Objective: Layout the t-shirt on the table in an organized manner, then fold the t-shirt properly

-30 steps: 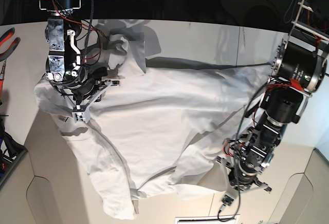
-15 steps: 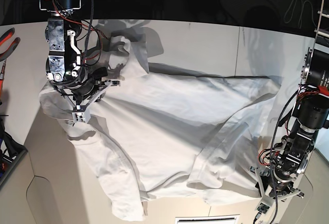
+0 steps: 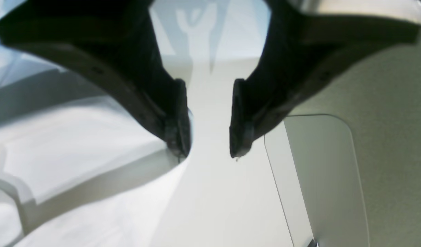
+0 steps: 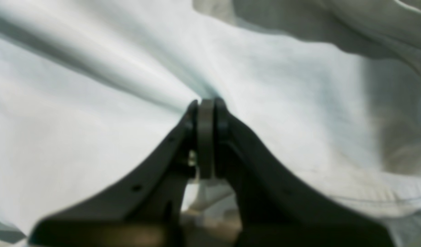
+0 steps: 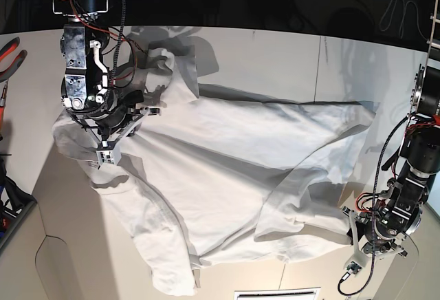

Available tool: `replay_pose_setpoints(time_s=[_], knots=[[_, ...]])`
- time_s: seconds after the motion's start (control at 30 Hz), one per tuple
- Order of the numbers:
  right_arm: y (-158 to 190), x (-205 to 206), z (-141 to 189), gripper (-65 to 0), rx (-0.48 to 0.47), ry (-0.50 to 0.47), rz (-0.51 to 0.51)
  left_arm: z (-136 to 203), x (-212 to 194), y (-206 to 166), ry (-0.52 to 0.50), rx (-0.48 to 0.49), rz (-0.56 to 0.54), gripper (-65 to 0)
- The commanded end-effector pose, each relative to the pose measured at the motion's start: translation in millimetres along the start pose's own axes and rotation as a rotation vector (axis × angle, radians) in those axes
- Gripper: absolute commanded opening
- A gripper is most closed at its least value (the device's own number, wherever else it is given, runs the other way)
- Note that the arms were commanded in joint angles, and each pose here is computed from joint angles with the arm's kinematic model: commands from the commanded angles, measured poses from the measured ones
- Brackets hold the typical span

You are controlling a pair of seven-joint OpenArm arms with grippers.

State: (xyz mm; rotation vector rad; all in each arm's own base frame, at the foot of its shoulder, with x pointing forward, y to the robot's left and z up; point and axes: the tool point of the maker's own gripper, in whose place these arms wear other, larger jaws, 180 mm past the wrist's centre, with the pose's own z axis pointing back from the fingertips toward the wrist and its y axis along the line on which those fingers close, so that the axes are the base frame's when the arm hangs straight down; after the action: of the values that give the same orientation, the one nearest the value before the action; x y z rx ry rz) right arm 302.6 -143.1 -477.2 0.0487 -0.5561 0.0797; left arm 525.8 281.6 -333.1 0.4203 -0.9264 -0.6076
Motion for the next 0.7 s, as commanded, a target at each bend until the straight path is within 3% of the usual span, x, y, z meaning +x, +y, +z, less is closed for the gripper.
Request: replay_pose_setpoints(time_s=[0.0,0.2,0.27,0.4,0.47,0.5,0.67], knots=[[-8,-14,0,-64.0,-0.033,0.068,0.009,3,21,27,-0.048,0.052,0.002,-42.2],[-8,-15,0,-64.0,-0.030,0.075,0.012,9,20,17,-0.094,-0.083,0.001,-42.2],[-7,-15,0,-64.0,-0.030,0.075,0.012,12,25,22,-0.136,-0.082,0.026,-42.2],[-7,-13,0,-64.0,-0.030,0.071,0.011,16,26,71,-0.166,0.168,0.102,-42.2],[-7,-14,0,-64.0,-0.030,0.072,0.011,15,23,73,-0.154,0.178,0.150,-42.2],[-7,-13,0,-64.0,-0.030,0.072,0.012,13,22,62,-0.141,0.125,0.172,-42.2],[-7,-13,0,-64.0,-0.029,0.068,0.012,11,48,-44,-0.138,-0.319,0.190,-42.2]])
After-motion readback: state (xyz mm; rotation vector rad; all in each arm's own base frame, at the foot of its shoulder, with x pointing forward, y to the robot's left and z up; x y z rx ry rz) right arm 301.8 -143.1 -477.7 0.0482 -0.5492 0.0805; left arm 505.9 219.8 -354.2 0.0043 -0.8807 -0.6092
